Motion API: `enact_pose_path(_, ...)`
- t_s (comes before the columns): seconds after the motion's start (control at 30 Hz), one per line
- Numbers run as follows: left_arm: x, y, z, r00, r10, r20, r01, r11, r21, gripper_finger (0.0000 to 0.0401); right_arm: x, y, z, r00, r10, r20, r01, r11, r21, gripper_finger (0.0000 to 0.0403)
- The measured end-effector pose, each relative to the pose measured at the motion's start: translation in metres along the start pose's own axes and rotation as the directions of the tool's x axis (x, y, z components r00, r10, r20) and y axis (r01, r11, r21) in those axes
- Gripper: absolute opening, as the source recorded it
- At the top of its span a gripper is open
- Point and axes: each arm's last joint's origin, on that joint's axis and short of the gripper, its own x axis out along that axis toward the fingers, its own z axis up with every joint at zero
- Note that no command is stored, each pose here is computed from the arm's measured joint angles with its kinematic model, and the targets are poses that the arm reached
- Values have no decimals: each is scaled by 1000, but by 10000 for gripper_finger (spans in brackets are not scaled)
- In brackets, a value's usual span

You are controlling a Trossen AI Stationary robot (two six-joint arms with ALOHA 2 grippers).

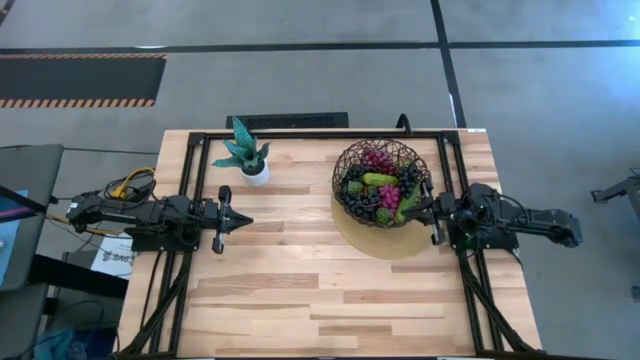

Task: Build produce basket
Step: Return to Home Position

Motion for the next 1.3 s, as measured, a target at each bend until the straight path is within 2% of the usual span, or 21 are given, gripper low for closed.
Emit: enact_pose_path(1.3, 0, 0, 0, 1000, 0, 0, 0, 1000, 0, 0, 0, 0, -2, 1000, 1, -15, -1, 1000, 19, 33)
